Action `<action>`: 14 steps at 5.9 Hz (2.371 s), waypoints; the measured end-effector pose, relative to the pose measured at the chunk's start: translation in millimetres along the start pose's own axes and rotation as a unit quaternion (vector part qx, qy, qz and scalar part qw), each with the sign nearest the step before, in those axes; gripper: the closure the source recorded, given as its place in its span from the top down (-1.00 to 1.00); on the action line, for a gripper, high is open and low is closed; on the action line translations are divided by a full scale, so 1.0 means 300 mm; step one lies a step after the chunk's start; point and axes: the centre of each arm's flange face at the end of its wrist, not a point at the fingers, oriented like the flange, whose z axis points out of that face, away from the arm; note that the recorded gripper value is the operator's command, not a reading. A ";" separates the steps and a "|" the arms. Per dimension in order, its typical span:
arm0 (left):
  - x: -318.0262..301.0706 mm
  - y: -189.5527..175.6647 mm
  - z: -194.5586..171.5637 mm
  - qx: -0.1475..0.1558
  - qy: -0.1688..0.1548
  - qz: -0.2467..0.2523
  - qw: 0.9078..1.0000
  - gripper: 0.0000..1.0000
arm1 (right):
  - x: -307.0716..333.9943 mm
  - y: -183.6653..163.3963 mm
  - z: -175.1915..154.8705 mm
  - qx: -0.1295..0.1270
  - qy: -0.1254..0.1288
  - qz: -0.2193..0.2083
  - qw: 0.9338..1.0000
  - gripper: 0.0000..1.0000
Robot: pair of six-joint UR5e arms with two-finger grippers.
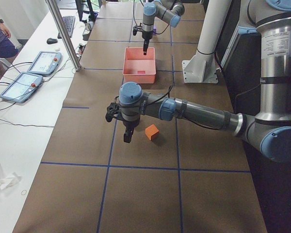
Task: Place blocks into pink bin with both arms
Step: 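Carry the pink cube into the pink bin and release it, then lift the right gripper away from the bin while the left gripper grasps the yellow cube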
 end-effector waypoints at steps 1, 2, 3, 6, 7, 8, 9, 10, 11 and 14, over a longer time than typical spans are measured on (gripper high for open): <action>0.097 -0.012 0.069 -0.001 0.008 -0.073 0.997 1.00 | 0.087 -0.107 -0.038 -0.008 0.000 -0.020 1.000 1.00; 0.202 -0.022 0.147 0.004 0.004 -0.136 0.991 1.00 | 0.211 -0.218 -0.059 -0.015 0.002 -0.049 0.999 1.00; 0.348 -0.053 0.247 0.016 -0.014 -0.196 0.980 1.00 | 0.384 -0.340 -0.073 -0.021 0.009 -0.087 0.996 1.00; 0.627 -0.144 0.516 0.019 -0.043 -0.261 0.964 1.00 | 0.934 -0.615 -0.171 -0.025 0.019 -0.193 0.981 1.00; 0.648 -0.156 0.569 0.012 -0.049 -0.258 0.965 1.00 | 0.994 -0.633 -0.182 -0.026 0.019 -0.201 0.979 1.00; 0.657 -0.149 0.616 0.003 -0.055 -0.253 0.966 1.00 | 1.014 -0.637 -0.184 -0.026 0.019 -0.204 0.979 1.00; 0.664 -0.127 0.672 -0.009 -0.064 -0.248 0.967 1.00 | 1.024 -0.636 -0.179 -0.027 0.020 -0.203 0.978 1.00; 0.671 -0.102 0.725 -0.022 -0.072 -0.244 0.967 0.82 | 1.037 -0.634 -0.170 -0.030 0.022 -0.202 0.979 1.00; 0.672 -0.088 0.753 -0.029 -0.076 -0.240 0.967 0.16 | 1.046 -0.632 -0.163 -0.031 0.023 -0.201 0.979 1.00; 0.685 -0.106 0.719 -0.021 -0.070 -0.239 0.968 -0.27 | 1.048 -0.628 -0.163 -0.032 0.022 -0.201 0.979 1.00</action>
